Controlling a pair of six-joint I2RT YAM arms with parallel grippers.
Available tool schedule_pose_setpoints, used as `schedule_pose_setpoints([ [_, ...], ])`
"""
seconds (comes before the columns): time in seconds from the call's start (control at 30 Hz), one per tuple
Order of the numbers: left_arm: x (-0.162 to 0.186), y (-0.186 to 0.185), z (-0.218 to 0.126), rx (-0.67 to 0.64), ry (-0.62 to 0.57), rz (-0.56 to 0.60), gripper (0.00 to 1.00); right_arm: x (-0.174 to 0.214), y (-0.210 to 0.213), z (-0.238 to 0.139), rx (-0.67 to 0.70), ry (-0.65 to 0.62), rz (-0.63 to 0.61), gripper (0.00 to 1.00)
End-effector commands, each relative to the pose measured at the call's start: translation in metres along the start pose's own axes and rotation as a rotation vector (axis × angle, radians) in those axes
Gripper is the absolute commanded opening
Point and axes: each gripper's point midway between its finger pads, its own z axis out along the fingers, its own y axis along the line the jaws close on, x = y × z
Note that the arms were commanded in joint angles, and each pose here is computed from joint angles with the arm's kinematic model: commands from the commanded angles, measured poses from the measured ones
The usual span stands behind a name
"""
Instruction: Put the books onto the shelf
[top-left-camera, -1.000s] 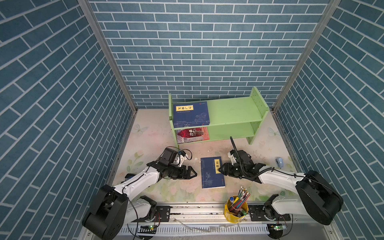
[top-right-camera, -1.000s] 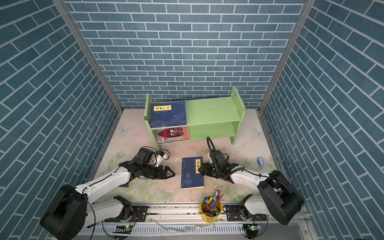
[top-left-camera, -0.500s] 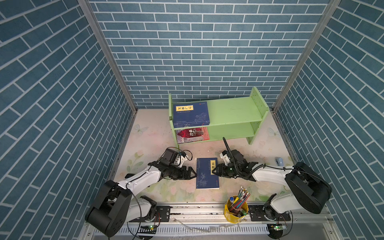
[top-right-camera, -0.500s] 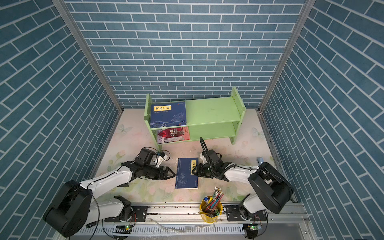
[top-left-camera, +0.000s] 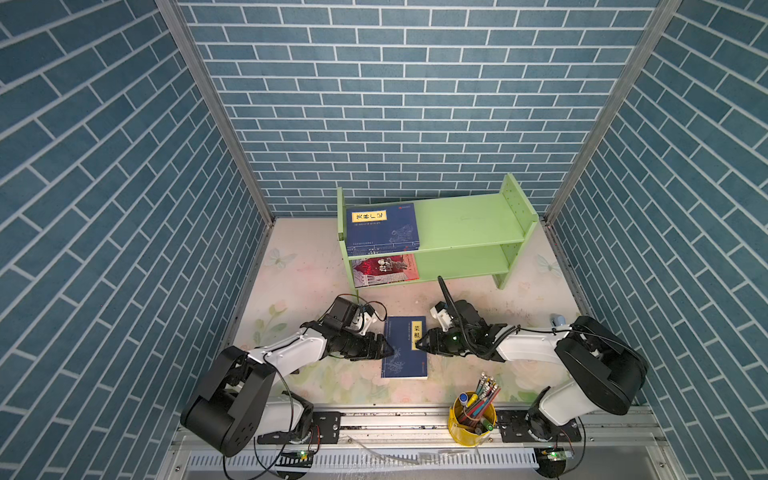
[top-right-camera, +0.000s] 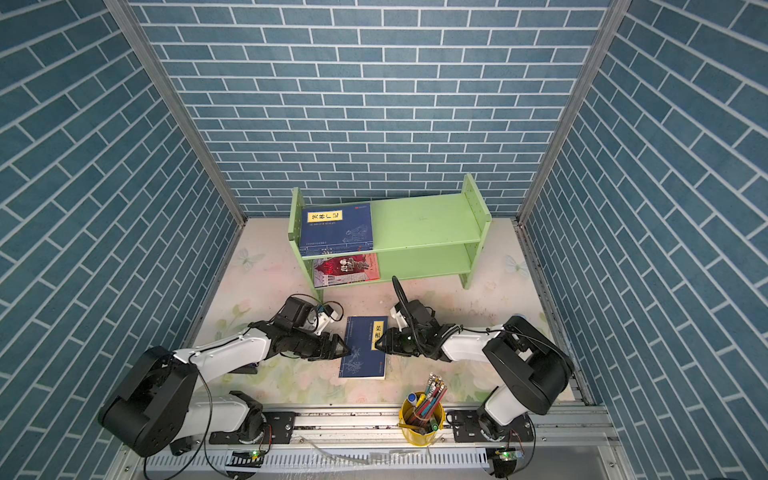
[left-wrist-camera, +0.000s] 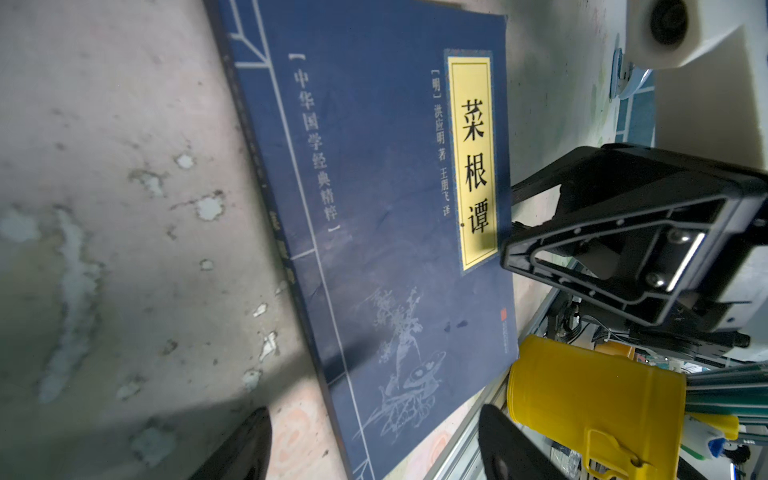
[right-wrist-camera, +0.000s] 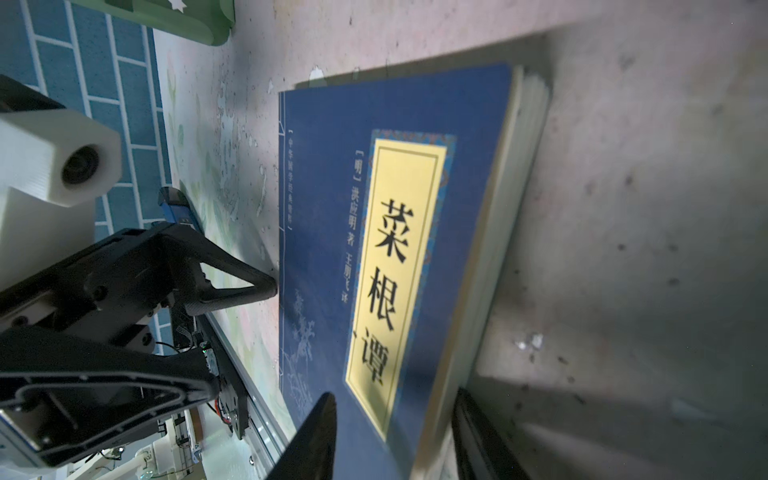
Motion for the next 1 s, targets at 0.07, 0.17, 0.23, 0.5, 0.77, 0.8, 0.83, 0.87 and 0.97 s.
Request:
schedule_pose_setpoints([
  [0.07,0.006,0.004,0.008,-0.008,0.044,-0.031,0.78,0.003,-0.012,0.007,0.041,0.004,0.063,0.46],
  [0.17,0.005,0.001,0.011,0.009,0.052,-0.037,0.78,0.003,-0.010,0.008,0.028,0.005,0.069,0.45],
  [0.23,0.003,-0.006,0.012,0.031,0.054,-0.023,0.76,0.002,-0.005,0.008,0.009,0.005,0.071,0.44],
  [0.5,-0.003,-0.018,0.010,0.057,0.035,0.011,0.75,-0.004,0.010,0.005,-0.045,-0.003,0.082,0.40],
  [0.77,0.000,-0.012,0.009,0.029,0.033,0.022,0.75,-0.005,0.018,0.000,-0.075,-0.014,0.101,0.31],
  [0.8,0.000,-0.012,0.009,0.027,0.034,0.021,0.75,-0.005,0.019,-0.001,-0.080,-0.016,0.101,0.30],
  [0.83,-0.001,-0.012,0.009,0.025,0.031,0.021,0.75,-0.005,0.020,-0.001,-0.081,-0.013,0.106,0.29],
  [0.87,-0.001,-0.012,0.009,0.024,0.032,0.020,0.75,-0.004,0.021,-0.001,-0.084,-0.009,0.106,0.28],
  [0.97,-0.002,-0.013,0.009,0.027,0.029,0.022,0.75,-0.004,0.021,-0.001,-0.085,-0.005,0.108,0.23],
])
